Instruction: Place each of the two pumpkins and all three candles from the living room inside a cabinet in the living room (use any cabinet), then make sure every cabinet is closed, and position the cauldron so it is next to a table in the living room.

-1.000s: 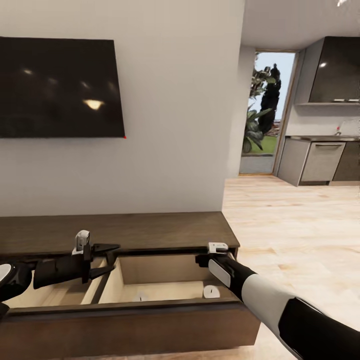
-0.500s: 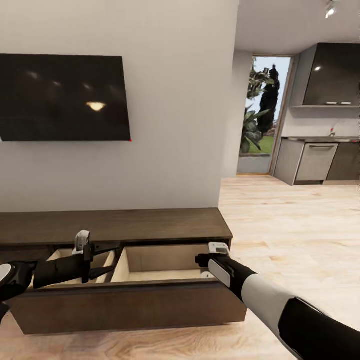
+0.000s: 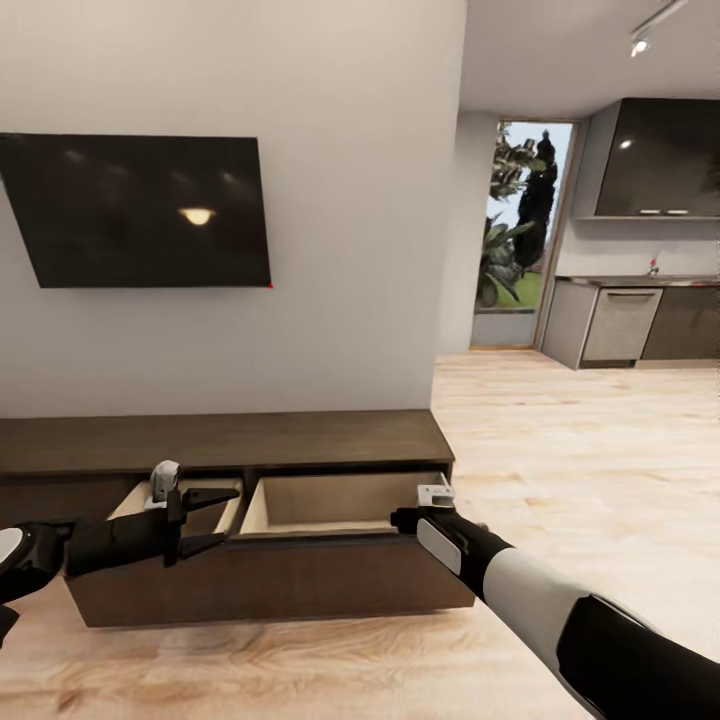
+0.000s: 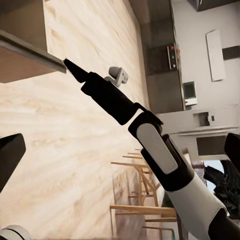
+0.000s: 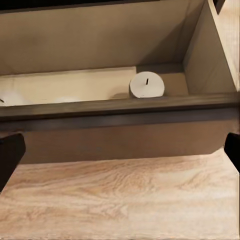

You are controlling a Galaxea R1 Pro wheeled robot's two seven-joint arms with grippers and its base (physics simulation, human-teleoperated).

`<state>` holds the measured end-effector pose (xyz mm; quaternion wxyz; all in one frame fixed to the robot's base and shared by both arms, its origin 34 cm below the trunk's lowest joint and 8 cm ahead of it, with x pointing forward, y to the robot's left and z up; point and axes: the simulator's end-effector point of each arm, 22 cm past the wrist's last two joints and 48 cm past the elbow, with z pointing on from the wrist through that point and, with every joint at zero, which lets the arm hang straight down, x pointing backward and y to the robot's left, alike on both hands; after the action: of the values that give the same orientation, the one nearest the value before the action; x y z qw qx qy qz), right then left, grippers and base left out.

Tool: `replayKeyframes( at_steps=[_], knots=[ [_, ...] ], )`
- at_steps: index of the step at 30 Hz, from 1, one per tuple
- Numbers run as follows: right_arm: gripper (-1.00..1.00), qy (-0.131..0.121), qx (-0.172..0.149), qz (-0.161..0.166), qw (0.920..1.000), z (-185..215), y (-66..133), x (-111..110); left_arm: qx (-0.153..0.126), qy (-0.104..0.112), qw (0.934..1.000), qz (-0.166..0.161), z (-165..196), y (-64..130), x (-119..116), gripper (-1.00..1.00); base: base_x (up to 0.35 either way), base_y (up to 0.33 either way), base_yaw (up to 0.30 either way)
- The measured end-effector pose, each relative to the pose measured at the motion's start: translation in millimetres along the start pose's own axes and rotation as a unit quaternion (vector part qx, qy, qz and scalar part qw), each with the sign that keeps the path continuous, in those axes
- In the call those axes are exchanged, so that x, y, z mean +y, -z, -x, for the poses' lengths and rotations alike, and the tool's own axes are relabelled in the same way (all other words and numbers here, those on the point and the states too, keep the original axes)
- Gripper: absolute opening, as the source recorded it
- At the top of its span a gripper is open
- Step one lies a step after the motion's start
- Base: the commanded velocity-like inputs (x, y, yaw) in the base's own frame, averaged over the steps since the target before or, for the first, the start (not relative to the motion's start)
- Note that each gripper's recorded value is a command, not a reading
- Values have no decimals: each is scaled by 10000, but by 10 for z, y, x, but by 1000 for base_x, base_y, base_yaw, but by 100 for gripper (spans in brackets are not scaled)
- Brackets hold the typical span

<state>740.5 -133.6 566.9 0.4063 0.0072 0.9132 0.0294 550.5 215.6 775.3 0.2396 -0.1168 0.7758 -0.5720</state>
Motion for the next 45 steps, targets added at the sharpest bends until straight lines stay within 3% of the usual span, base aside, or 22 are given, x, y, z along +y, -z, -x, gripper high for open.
replayKeyframes(
  at_steps=[21, 24, 27, 33, 34, 35, 37, 42, 44, 45],
  knots=[
    [100, 3, 11, 138, 9999, 394, 228, 80, -47, 56, 9999, 125, 225, 62, -320, 100, -344, 0, 0],
    [100, -1, 7, 143, 9999, 452, 261, 85, -141, 7, 9992, 385, 307, 87, -220, 100, -344, 0, 0],
    [100, 1, 7, 155, 9999, 506, 294, 94, -408, -46, 9962, 764, 501, 183, -42, 100, -344, 0, 0],
    [100, -2, 2, 172, 9999, 616, 360, 112, -607, -339, 9877, 1399, 649, 239, 141, 100, -344, 0, 0],
    [100, -1, -1, 174, 9998, 635, 372, 115, -642, -410, 9849, 1556, 669, 238, 194, 100, -344, 0, 0],
    [100, 1, -5, 173, 9998, 655, 382, 117, -789, -521, 9757, 1974, 730, 237, 401, 100, -344, 0, 0],
    [100, 4, -3, 172, 9999, 689, 404, 118, -1031, -595, 9613, 2486, 803, 180, 676, 100, -344, 0, 0],
    [100, 2, -8, 171, 9999, 726, 426, 116, -1323, -822, 9312, 3294, 783, -47, 1093, 100, -343, 0, 0],
    [100, 6, -14, 173, 9998, 729, 426, 117, -1544, -921, 9155, 3599, 827, -62, 1253, 100, -303, 0, 0],
    [100, 3, -41, 174, 9998, 741, 427, 118, -1748, -1048, 9027, 3789, 898, -28, 1320, 100, -244, 0, 0]
  ],
)
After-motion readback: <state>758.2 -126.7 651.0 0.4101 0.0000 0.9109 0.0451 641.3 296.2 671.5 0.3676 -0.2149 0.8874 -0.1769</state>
